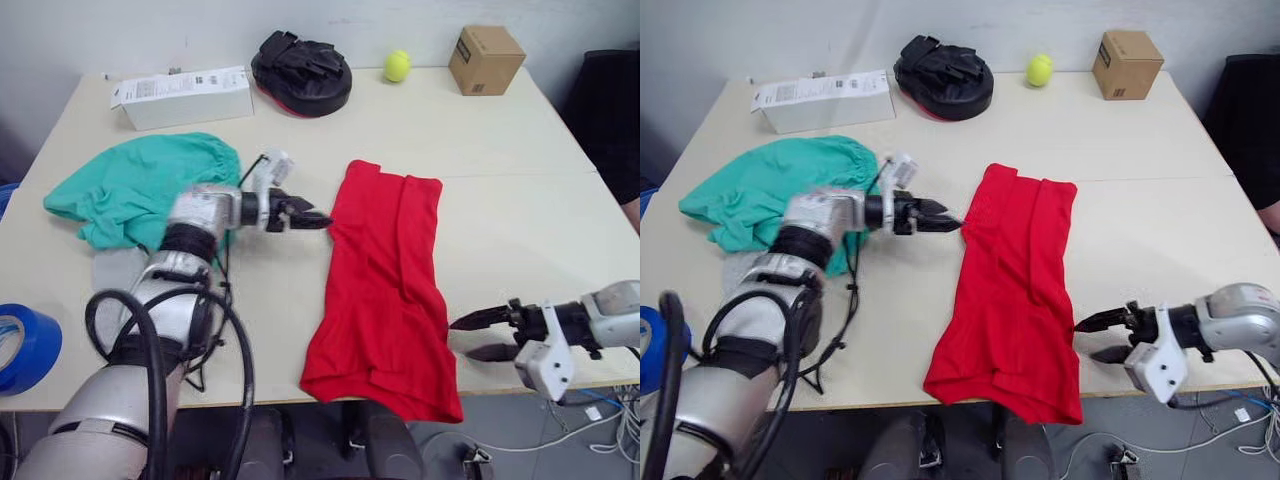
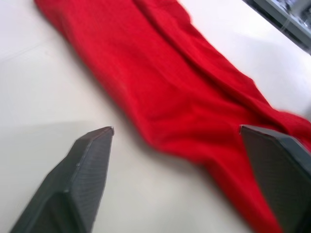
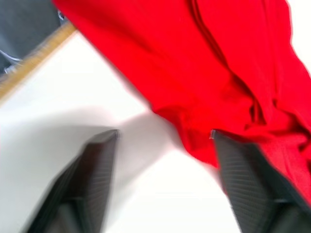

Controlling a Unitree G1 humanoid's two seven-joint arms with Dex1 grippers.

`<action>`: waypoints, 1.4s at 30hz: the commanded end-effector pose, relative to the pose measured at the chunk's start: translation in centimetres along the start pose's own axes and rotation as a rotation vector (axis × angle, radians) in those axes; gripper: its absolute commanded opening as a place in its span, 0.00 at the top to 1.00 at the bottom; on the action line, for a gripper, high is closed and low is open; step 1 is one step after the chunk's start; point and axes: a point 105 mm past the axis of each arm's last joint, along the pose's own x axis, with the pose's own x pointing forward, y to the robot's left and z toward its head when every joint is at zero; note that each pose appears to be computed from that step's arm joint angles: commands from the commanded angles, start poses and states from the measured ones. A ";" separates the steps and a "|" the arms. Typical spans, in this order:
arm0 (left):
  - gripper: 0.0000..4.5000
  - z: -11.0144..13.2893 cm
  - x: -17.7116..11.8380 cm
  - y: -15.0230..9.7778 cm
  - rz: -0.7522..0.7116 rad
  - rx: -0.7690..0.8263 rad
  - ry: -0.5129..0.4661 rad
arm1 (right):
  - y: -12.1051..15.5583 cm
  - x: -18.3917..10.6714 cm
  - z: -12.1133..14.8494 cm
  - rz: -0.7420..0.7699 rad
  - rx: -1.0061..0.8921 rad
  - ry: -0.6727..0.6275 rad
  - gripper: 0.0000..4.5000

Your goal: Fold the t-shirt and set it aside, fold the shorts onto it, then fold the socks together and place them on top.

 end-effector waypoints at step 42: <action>0.44 -8.6 1.5 -12.4 -0.530 1.393 0.111 | 0.8 4.4 3.8 -0.065 -0.231 -0.243 0.00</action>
